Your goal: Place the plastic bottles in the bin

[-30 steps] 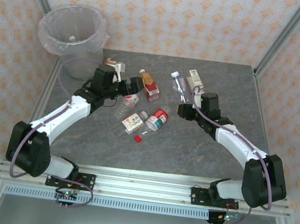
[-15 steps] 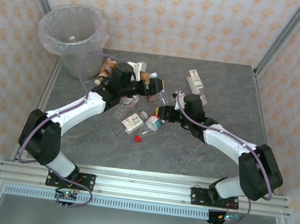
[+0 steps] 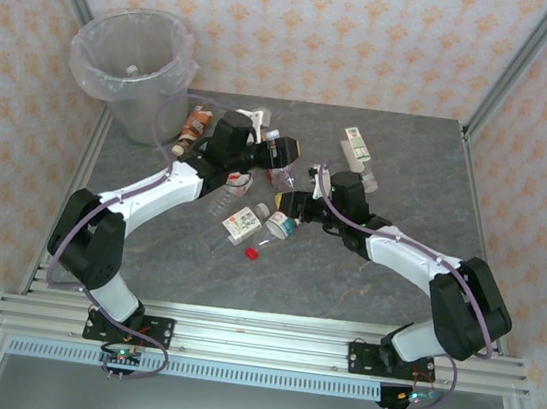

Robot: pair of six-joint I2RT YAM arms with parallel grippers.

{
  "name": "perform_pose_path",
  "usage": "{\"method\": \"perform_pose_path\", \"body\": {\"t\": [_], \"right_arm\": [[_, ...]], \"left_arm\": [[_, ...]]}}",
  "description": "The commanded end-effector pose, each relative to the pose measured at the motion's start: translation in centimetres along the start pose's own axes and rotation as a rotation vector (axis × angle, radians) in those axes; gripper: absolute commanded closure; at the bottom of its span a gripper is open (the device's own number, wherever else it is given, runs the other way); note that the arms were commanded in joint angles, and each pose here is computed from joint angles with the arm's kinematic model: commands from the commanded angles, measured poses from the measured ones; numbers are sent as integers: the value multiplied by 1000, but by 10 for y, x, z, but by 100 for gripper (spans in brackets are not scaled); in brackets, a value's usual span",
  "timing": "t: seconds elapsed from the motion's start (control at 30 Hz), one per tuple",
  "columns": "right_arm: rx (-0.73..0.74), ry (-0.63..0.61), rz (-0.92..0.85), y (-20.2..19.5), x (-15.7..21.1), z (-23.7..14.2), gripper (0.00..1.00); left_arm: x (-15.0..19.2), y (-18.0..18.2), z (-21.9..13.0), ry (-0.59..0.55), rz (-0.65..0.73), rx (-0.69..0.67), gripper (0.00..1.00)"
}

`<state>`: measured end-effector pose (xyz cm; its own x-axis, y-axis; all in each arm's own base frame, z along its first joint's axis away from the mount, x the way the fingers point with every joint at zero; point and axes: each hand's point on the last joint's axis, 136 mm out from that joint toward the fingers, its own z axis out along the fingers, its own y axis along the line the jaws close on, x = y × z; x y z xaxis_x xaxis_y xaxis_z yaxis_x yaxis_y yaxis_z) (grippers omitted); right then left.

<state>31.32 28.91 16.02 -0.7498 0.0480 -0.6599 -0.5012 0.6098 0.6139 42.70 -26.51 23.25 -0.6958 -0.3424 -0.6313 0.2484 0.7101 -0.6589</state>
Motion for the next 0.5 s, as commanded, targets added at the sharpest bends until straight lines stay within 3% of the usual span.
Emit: {"method": "perform_pose_path", "body": {"t": [0.0,0.1,0.47], "right_arm": [[-75,-43,-31,23,-18,1,52],[-62,-55,-29,22,-22,-1,51],[-19,-16,-87,17,-19,-1,35]], "left_arm": [[-10,-18,1,-23,16,39,26],[-5,-16,2,-10,24,24,32],[-8,-17,2,0,42,13,40]]}}
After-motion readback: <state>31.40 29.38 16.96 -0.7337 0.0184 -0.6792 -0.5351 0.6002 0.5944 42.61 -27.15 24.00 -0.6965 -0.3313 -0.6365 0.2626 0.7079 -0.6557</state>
